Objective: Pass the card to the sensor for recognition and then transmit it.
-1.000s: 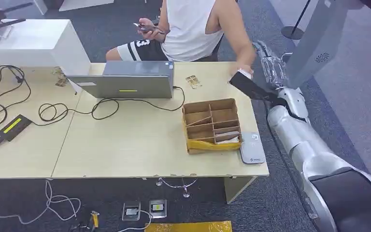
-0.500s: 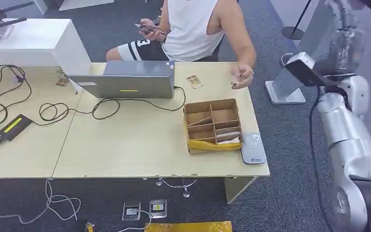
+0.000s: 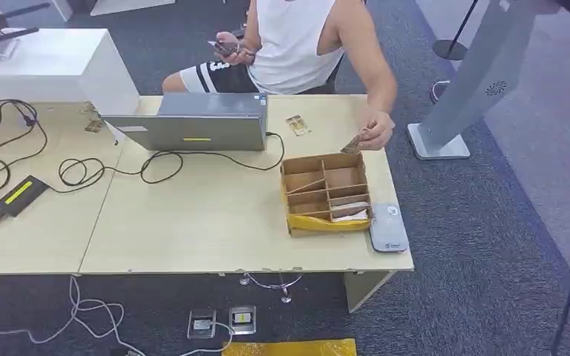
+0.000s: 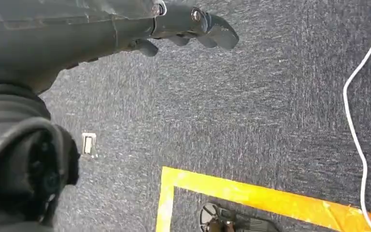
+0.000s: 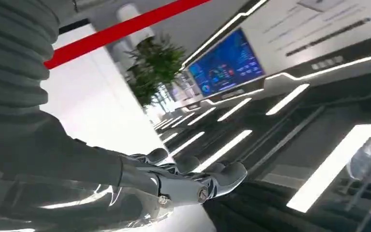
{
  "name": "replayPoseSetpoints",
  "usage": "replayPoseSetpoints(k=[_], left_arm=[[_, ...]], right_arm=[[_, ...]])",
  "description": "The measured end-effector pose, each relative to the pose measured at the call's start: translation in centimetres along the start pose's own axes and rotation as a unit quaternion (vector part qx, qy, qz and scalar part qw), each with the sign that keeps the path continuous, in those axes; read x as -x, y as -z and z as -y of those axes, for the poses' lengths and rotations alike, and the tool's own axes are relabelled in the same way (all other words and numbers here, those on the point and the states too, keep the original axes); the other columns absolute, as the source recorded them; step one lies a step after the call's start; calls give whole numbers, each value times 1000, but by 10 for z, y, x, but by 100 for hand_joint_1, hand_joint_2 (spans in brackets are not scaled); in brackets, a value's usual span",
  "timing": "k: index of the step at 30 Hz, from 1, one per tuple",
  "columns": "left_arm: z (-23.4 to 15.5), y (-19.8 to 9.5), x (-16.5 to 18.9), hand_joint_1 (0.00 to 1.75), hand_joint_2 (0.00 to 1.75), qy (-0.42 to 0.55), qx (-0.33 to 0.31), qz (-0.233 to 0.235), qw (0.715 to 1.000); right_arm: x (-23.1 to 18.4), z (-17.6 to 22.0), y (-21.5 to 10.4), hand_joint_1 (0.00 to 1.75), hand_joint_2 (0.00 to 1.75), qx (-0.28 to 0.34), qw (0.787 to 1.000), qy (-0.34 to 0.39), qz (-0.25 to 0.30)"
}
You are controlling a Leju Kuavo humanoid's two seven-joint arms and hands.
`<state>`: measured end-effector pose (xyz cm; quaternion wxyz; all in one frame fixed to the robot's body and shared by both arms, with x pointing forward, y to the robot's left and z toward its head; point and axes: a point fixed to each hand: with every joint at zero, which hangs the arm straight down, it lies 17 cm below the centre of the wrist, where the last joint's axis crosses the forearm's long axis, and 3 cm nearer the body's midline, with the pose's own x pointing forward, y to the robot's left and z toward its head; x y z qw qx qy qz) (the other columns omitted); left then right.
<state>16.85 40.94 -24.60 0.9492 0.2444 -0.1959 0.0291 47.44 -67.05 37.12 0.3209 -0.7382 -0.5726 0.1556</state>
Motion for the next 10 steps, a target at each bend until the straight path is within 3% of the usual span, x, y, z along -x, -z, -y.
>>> replayPoseSetpoints(k=[4, 10], left_arm=[[0, 0, 0, 0, 0, -3, -2, 1, 1000], [2, -2, 2, 0, 0, -14, -9, -6, 1000]], right_arm=[[68, -14, -59, 0, 175, -50, 995, -55, -69], [152, -43, -193, 0, 175, -157, 960, -119, -197]])
